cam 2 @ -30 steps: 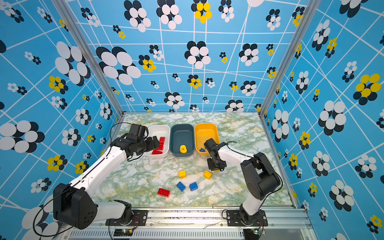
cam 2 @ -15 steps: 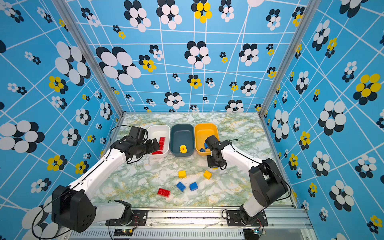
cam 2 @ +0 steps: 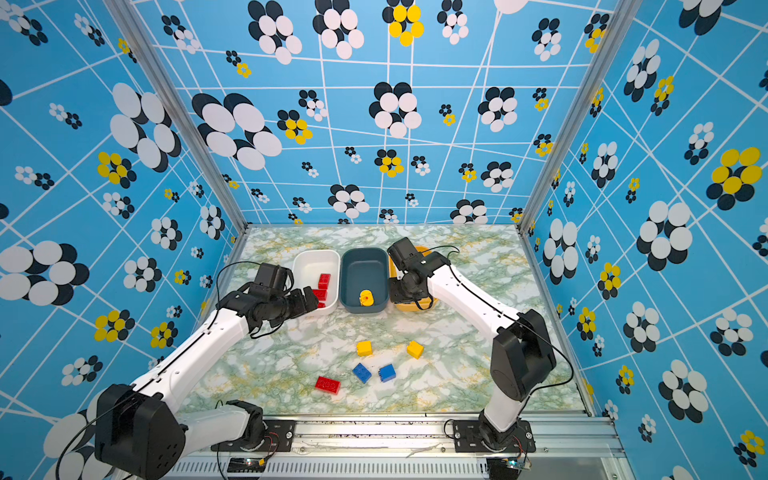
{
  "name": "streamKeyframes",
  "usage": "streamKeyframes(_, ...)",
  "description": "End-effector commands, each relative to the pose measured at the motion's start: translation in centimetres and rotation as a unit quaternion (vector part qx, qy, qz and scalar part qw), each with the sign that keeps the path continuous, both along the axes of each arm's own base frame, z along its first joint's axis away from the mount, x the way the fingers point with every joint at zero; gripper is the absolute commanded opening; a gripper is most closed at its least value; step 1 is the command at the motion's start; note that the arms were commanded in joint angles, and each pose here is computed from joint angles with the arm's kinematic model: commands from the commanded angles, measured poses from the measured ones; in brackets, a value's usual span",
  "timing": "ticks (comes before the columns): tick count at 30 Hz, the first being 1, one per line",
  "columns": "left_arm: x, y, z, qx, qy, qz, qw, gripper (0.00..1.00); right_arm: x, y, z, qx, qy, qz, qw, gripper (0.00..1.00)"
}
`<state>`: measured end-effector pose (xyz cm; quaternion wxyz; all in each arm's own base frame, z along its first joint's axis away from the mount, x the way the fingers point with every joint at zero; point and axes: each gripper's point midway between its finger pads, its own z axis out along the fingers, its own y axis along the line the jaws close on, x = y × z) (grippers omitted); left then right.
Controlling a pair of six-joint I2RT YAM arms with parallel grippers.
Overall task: Sort the legos into containers by color
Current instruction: 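Carry the yellow brick over the teal bin with the right gripper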
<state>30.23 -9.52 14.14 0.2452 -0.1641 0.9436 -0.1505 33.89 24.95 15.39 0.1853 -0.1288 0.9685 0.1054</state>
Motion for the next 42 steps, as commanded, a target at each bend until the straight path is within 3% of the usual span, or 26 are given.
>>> streamKeyframes(1, -0.7, 0.3, 0.2, -0.008, -0.002, 0.007, 1.0, 0.98, 0.3, 1.8, -0.6, -0.006, 0.016, 0.029, 0.999, 0.31)
streamKeyframes(8, -1.6, 0.5, -0.3, -0.01, 0.004, 0.01, 1.0, 0.98, 2.8, 5.4, -1.3, -0.003, 0.01, 0.055, 0.998, 0.31)
streamKeyframes(17, -2.1, 0.8, -0.4, -0.008, 0.008, 0.012, 1.0, 0.99, 4.8, 7.0, -4.4, -0.023, 0.027, 0.067, 0.997, 0.32)
streamKeyframes(23, -2.2, 1.0, -0.4, -0.005, 0.008, 0.011, 1.0, 0.99, 4.9, 7.2, -6.4, -0.035, 0.045, 0.072, 0.996, 0.39)
streamKeyframes(31, -2.2, 1.0, -0.5, -0.006, 0.01, 0.012, 1.0, 1.0, 4.8, 7.1, -6.0, -0.034, 0.043, 0.072, 0.996, 0.55)
streamKeyframes(42, -2.2, 0.9, -0.5, -0.005, 0.011, 0.01, 1.0, 1.0, 3.6, 6.3, -3.3, -0.016, 0.032, 0.061, 0.997, 0.57)
